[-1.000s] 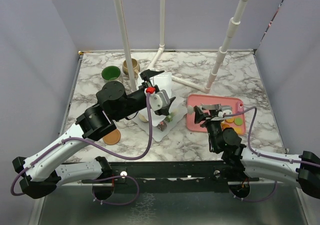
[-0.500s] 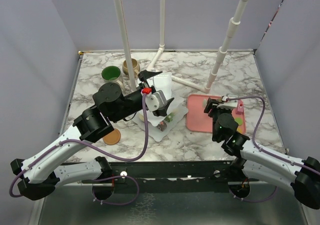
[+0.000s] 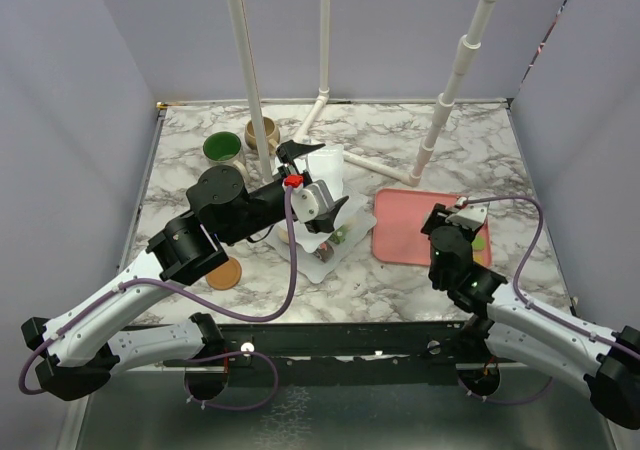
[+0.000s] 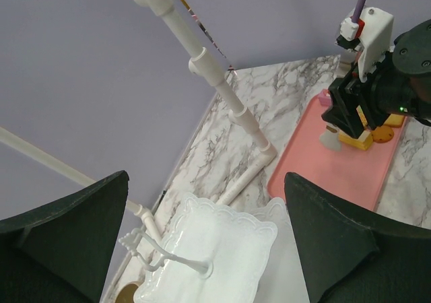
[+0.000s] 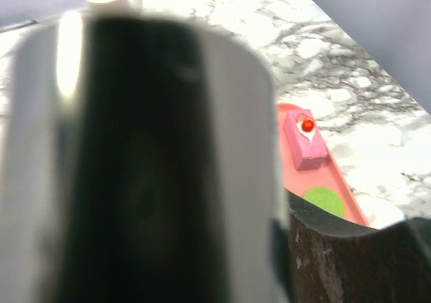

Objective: Serve the afternoon tea
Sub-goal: Pick up the desert from the tray.

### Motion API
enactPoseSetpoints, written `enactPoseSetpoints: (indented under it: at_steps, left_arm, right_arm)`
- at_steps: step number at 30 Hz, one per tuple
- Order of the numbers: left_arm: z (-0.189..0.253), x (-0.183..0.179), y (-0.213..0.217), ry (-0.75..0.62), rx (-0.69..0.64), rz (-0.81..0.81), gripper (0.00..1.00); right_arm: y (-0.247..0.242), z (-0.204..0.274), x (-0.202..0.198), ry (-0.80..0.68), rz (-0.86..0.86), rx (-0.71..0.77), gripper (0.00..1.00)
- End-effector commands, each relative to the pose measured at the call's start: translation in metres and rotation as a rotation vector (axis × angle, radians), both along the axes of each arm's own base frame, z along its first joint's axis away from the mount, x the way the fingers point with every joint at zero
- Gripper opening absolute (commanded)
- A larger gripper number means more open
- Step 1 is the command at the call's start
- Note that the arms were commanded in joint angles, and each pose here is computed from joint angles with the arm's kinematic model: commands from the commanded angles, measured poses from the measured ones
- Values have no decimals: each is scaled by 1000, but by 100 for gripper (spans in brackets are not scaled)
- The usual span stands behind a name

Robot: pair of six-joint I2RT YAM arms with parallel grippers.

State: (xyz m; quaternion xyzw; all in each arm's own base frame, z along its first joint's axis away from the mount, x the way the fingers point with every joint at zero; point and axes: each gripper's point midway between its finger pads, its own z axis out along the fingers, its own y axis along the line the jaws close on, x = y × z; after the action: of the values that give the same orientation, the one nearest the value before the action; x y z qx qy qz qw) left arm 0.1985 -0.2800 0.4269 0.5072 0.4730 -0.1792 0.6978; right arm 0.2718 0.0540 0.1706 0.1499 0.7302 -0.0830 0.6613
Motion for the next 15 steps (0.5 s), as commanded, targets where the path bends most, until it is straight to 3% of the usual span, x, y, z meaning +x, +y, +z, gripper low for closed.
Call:
enactPoseSetpoints:
  at_steps: [1,15]
  left_arm:
    - [7,0,3,0,-25,11,99]
    - [6,-1,4,-3,-25,10,99]
  right_arm:
    - [-22,-10,-6,26,-135,-18,61]
    - [-30,-21,-3,13,-170,27,55]
